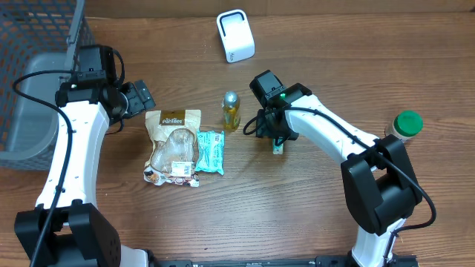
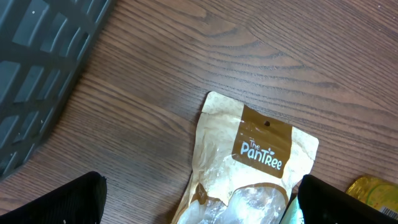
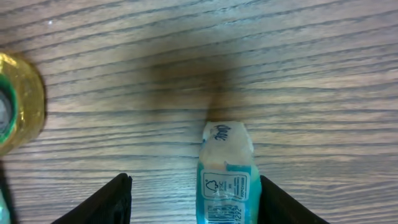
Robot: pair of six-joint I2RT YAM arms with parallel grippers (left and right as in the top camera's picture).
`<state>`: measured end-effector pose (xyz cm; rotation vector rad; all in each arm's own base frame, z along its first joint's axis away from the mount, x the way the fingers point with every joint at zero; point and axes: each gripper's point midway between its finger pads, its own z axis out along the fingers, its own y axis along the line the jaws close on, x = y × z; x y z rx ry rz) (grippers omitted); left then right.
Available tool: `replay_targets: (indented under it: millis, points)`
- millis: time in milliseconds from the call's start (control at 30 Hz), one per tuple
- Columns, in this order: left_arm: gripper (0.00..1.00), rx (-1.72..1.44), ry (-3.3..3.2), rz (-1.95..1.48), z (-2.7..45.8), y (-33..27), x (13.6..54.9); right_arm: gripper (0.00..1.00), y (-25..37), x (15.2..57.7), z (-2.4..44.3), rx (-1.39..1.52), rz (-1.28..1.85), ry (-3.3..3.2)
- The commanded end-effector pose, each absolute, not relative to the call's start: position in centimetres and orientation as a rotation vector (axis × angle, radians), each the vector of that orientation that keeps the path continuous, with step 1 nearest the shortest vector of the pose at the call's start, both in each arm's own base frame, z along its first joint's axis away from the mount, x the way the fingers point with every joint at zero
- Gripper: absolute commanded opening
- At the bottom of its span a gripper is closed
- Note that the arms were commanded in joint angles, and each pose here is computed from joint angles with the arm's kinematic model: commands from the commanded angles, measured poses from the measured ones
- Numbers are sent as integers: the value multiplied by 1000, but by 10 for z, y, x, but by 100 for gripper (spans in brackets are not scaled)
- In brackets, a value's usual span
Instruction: Scan the item barcode
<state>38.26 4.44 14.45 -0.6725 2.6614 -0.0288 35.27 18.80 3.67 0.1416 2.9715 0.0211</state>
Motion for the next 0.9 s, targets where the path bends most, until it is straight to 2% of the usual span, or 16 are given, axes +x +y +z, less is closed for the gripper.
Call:
replay_targets:
  millis: [0, 100, 300, 633, 700, 767, 867]
  points:
    - [100, -653, 2642, -38, 153, 43, 386, 60, 193, 361, 56, 163, 109, 2936]
    - [100, -653, 2641, -38, 153, 43, 386, 60, 195, 361, 58, 157, 130, 2943]
    - [100, -653, 2642, -38, 153, 43, 386, 61, 228, 361, 74, -28, 368, 2954]
    - [99, -653, 2642, -38, 153, 43, 386, 67, 225, 365, 79, -13, 380, 2952]
    - [99, -653, 2642, -38, 153, 43, 386, 63, 224, 363, 78, -11, 367, 2960]
    - [100, -653, 2642, -38, 153, 43, 386, 55, 219, 362, 77, -6, 334, 2967]
    - [100, -653, 2642, -38, 153, 43, 386, 48, 208, 362, 74, 14, 268, 2975]
